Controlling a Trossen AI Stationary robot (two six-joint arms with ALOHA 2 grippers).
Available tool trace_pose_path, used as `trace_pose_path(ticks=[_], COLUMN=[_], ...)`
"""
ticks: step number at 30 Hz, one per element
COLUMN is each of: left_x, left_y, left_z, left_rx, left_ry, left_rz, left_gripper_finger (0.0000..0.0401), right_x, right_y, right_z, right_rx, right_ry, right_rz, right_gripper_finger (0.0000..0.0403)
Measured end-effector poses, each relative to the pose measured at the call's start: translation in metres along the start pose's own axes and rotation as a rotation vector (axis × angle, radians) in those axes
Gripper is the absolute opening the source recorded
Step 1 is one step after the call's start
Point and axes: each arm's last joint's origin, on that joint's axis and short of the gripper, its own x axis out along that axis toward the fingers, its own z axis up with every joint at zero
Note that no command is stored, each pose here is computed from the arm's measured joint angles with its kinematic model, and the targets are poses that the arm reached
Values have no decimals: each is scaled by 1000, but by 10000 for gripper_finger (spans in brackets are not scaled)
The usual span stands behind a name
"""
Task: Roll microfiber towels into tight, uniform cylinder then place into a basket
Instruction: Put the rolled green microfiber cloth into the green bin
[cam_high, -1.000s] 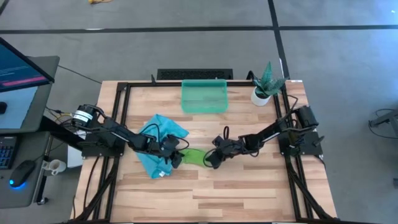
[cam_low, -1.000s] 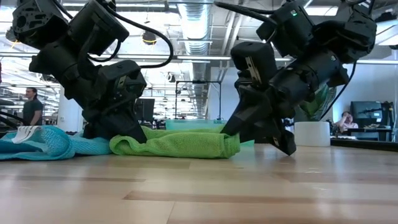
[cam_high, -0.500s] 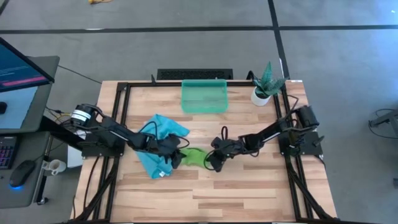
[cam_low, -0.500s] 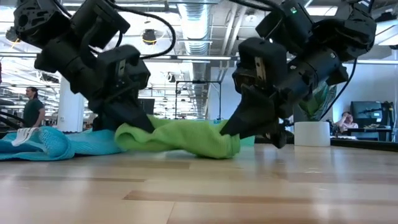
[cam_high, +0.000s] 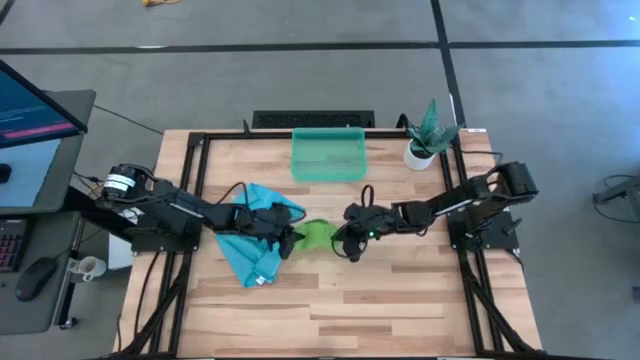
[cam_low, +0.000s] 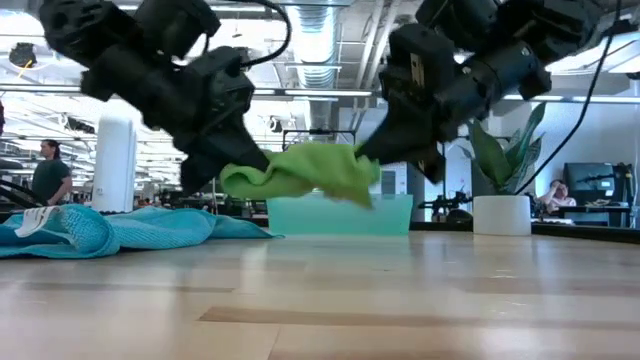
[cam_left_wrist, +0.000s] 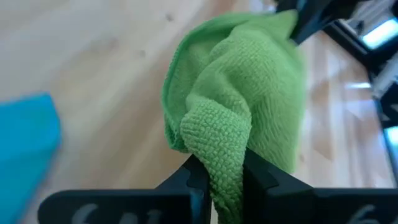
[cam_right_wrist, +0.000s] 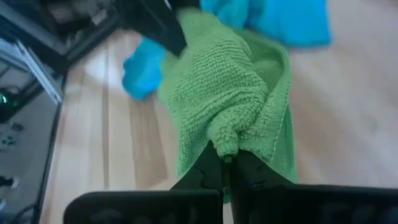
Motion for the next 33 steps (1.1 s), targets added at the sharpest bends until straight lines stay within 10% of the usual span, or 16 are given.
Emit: trace_pose_path(ticks=[14,33], left_x=[3,34], left_y=[5,78], left_z=[87,150], left_rx=[172,197], left_ry=[-34,-63], left_rz=[217,477], left_gripper_finger=[32,32], right_x=[-34,-53], right_y=[-44,-120], right_z=[39,92], right_rx=[-114,-208], right_ry=[-32,-78], right_rz=[-173,-416], right_gripper_finger=[19,17])
